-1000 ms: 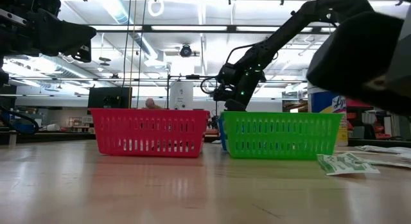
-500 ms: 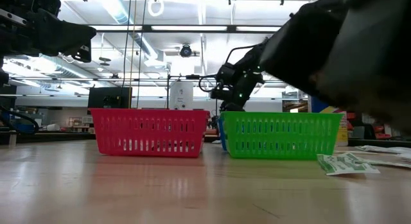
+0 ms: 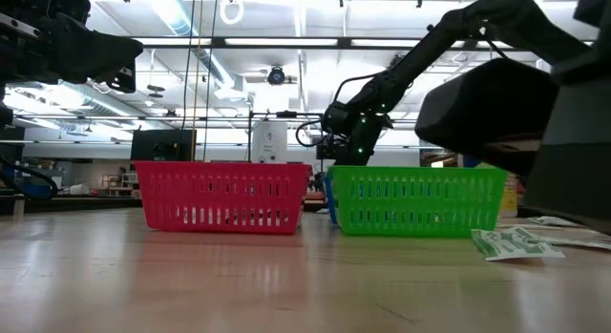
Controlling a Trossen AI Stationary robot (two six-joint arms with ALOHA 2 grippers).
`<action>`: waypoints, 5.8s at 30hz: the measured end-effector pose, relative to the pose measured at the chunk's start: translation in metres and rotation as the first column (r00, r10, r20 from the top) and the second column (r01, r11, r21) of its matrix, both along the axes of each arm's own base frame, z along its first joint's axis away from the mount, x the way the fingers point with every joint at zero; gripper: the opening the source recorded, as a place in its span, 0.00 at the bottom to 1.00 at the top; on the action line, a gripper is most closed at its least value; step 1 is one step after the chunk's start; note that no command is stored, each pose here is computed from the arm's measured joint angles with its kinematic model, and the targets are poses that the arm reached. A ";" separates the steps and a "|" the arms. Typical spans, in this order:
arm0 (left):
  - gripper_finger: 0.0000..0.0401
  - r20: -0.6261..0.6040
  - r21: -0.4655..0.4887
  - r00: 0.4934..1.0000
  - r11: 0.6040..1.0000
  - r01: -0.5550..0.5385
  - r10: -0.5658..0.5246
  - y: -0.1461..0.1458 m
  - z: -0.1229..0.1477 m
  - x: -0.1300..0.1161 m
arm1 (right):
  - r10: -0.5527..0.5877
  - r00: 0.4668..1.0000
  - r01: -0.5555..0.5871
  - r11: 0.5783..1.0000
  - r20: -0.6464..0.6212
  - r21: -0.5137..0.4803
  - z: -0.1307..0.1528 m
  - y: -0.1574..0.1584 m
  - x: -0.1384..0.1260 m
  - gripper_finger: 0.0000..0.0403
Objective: Pick & Place First Aid Supplies
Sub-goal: Put the top blue alcohol pad into the blue bin
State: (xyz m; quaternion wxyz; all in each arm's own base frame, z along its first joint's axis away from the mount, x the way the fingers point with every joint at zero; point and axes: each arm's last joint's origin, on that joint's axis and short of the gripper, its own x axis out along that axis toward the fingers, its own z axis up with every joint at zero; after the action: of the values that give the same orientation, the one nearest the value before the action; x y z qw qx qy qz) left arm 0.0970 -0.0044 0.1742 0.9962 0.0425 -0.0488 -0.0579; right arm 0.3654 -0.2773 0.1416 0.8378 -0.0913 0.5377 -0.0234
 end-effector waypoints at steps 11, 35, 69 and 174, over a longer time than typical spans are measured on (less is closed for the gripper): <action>0.06 0.000 0.000 1.000 1.000 0.000 0.000 0.000 0.000 0.000 | 0.053 0.993 -0.049 0.998 -0.107 0.045 -0.003 0.009 -0.007 0.00; 0.06 0.000 0.000 1.000 1.000 0.000 0.000 0.000 0.000 0.000 | 0.055 0.931 -0.006 0.991 -0.360 0.134 0.001 0.028 -0.027 0.00; 0.06 0.000 0.000 1.000 1.000 0.000 0.000 0.000 0.000 0.000 | 0.019 0.971 0.006 0.995 -0.238 0.103 0.012 0.057 -0.037 0.67; 0.06 0.000 0.000 1.000 1.000 0.000 0.000 0.000 0.000 0.000 | -0.720 0.611 0.791 0.574 -0.329 0.214 0.003 0.027 -0.021 0.80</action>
State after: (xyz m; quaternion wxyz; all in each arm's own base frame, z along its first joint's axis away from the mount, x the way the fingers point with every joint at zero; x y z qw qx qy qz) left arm 0.0970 -0.0044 0.1743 0.9962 0.0425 -0.0490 -0.0579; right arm 0.3441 -0.2507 0.1451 0.6883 0.2914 0.6034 -0.2779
